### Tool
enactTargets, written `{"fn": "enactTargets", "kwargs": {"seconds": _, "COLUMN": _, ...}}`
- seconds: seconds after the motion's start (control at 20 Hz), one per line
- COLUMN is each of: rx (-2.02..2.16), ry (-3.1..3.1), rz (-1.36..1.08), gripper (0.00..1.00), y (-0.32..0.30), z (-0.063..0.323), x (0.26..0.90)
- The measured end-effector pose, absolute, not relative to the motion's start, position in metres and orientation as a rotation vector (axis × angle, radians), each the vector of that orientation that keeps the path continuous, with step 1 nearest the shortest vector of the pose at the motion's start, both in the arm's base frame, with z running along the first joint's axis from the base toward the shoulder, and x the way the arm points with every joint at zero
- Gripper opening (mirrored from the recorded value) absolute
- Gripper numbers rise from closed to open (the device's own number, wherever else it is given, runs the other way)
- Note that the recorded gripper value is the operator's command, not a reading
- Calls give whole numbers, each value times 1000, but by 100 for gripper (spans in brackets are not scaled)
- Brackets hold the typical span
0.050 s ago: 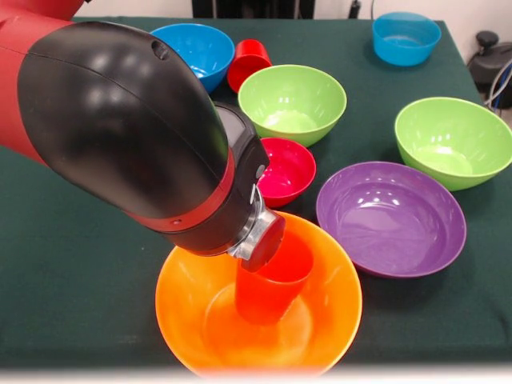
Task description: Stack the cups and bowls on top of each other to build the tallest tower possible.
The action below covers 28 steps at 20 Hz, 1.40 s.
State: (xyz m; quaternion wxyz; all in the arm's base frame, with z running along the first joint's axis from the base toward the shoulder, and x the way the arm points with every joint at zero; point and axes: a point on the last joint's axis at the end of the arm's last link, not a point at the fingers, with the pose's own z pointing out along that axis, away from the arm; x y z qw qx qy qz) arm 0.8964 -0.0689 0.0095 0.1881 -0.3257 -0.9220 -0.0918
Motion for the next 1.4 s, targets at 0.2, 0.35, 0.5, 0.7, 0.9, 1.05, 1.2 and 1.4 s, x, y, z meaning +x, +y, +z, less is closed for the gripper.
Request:
{"fn": "enactTargets", "kwargs": {"seconds": 0.2, "rx": -912, "ry": -2585, "rz": -261, "gripper": 0, "y": -68, "z": 10, "x": 895}}
{"fn": "enactTargets", "kwargs": {"seconds": 0.35, "rx": -910, "ry": -2580, "rz": -262, "gripper": 0, "y": -68, "z": 10, "x": 895}}
{"fn": "enactTargets", "kwargs": {"seconds": 0.5, "rx": -908, "ry": -2574, "rz": -264, "gripper": 0, "y": -68, "z": 11, "x": 894}}
{"fn": "enactTargets", "kwargs": {"seconds": 0.7, "rx": -906, "ry": -2569, "rz": -265, "gripper": 0, "y": -67, "z": 11, "x": 894}}
{"fn": "enactTargets", "kwargs": {"seconds": 0.9, "rx": -906, "ry": -2570, "rz": -265, "gripper": 0, "y": -67, "z": 11, "x": 894}}
{"fn": "enactTargets", "kwargs": {"seconds": 1.05, "rx": -906, "ry": -2570, "rz": -265, "gripper": 0, "y": -67, "z": 11, "x": 894}}
{"fn": "enactTargets", "kwargs": {"seconds": 1.2, "rx": -906, "ry": -2570, "rz": -263, "gripper": 0, "y": -67, "z": 11, "x": 894}}
{"fn": "enactTargets", "kwargs": {"seconds": 1.4, "rx": -907, "ry": -2570, "rz": -249, "gripper": 0, "y": -69, "z": 9, "x": 894}}
